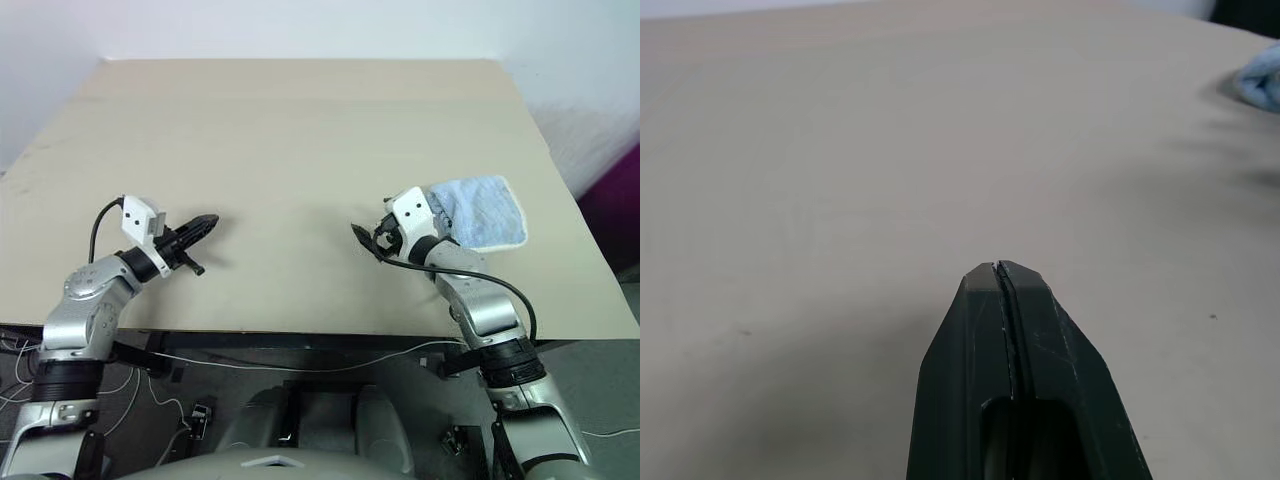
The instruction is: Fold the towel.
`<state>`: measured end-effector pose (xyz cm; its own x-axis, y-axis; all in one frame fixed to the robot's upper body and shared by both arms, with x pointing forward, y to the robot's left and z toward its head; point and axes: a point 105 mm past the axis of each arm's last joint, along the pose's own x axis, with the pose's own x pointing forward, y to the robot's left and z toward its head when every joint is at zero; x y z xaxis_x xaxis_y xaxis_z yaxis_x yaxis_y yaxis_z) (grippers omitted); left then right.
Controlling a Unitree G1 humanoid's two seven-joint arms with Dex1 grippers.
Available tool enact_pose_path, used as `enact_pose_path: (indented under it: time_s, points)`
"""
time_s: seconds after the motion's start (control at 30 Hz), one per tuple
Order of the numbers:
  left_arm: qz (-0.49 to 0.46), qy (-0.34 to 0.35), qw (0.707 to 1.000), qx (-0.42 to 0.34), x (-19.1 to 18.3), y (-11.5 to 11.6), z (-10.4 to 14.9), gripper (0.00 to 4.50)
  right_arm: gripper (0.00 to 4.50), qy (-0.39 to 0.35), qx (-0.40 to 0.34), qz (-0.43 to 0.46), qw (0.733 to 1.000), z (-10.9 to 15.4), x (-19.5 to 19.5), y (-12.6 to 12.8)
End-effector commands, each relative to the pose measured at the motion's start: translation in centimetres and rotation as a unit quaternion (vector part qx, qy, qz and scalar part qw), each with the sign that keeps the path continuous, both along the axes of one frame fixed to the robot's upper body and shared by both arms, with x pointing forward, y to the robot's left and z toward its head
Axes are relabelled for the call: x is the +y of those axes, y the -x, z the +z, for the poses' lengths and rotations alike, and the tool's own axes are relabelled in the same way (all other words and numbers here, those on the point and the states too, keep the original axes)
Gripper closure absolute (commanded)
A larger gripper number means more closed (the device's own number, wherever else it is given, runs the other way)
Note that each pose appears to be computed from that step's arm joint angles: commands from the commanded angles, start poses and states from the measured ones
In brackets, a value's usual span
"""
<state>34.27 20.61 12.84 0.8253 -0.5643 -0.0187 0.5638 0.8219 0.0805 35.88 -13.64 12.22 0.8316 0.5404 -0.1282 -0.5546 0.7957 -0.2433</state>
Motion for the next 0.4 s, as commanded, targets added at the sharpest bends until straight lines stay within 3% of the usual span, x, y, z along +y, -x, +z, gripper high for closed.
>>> enact_pose_path:
  time_s: [0.03,0.4]
  points:
    - [0.016,-0.008,0.999,-0.031,1.08,-0.62,1.54,4.5,0.02,-0.01,-0.039,0.011,0.999,1.93,0.85,-0.41]
    - [0.046,0.001,0.998,-0.042,1.52,-1.29,1.72,4.5,0.02,-0.03,-0.047,0.017,0.998,2.27,1.54,-0.09]
